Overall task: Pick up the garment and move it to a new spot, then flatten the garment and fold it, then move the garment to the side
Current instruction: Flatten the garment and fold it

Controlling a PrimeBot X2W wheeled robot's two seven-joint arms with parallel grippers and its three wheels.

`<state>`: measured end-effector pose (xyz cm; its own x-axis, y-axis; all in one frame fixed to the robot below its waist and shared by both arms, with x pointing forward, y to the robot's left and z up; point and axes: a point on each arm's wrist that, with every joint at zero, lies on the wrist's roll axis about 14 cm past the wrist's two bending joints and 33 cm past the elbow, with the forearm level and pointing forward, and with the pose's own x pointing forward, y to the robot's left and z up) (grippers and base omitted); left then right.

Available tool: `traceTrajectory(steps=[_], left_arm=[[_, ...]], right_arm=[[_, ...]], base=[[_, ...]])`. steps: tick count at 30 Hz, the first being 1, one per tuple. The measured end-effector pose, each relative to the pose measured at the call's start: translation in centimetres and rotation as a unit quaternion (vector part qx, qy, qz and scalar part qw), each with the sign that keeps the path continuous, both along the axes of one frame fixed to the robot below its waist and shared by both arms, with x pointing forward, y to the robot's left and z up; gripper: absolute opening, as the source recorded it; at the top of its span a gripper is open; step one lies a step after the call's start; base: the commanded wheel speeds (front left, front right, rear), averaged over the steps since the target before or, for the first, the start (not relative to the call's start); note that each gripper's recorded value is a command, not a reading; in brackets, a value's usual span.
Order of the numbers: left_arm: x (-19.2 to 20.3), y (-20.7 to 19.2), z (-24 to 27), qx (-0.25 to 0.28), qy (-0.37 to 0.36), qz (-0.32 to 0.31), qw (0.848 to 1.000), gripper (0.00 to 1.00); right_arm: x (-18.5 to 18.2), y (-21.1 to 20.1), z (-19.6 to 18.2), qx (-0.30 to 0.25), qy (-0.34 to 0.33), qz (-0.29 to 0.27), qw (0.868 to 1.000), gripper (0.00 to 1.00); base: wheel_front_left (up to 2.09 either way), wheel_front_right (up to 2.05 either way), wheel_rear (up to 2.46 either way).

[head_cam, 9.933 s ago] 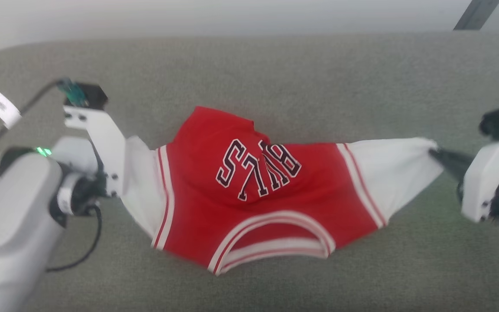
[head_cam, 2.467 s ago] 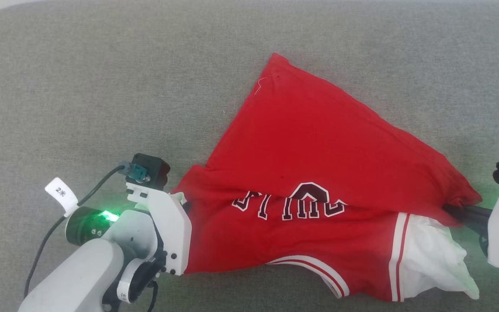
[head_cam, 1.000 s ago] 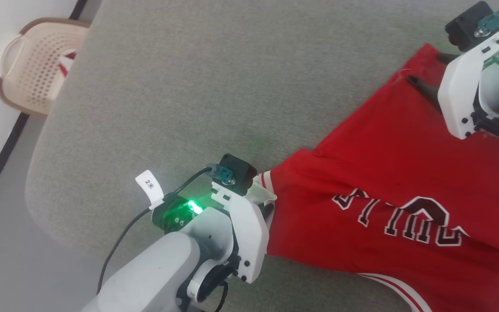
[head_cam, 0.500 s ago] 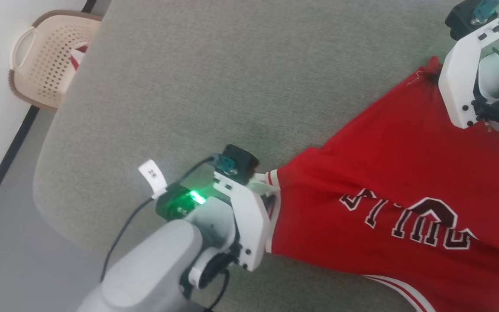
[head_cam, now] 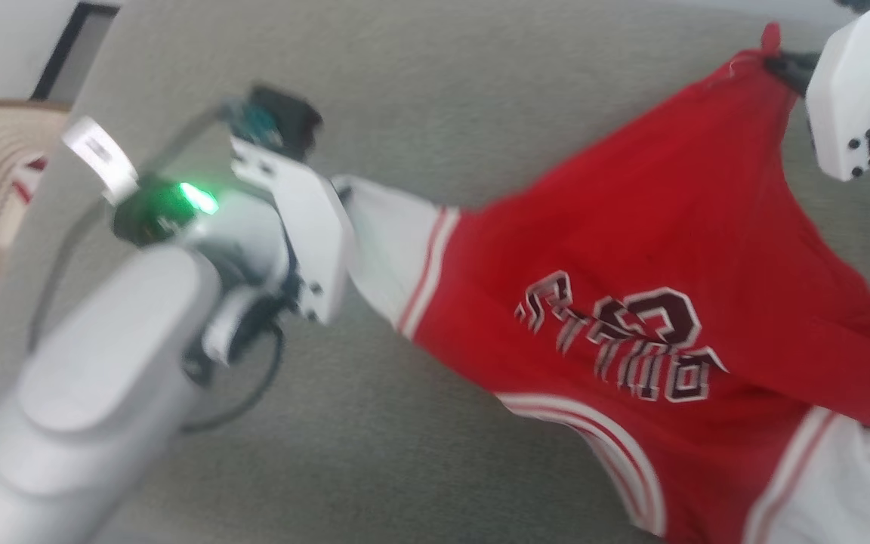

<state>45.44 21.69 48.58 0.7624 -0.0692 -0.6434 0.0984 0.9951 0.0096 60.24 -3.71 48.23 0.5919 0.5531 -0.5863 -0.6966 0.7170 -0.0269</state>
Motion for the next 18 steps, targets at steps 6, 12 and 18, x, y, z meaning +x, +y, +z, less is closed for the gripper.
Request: traceTrajectory(steps=[6, 12, 18], left_arm=[[3.8, -0.1, 7.3, 0.037, -0.072, -0.027, 0.996, 0.0], [6.5, -0.2, 14.1, 0.072, -0.141, -0.044, 0.986, 0.0], [8.3, -0.8, 20.9, 0.088, -0.214, -0.054, 0.971, 0.0]], right_arm=[[-0.4, -3.6, 6.3, 0.013, -0.077, -0.023, 0.997, 0.0], [-1.2, -7.1, 13.4, 0.035, -0.157, -0.054, 0.986, 0.0], [-2.9, -9.6, 19.7, 0.049, -0.226, -0.074, 0.97, 0.0]], base=[[0.0, 0.0, 0.0], [0.0, 0.0, 0.0], [0.0, 0.0, 0.0]])
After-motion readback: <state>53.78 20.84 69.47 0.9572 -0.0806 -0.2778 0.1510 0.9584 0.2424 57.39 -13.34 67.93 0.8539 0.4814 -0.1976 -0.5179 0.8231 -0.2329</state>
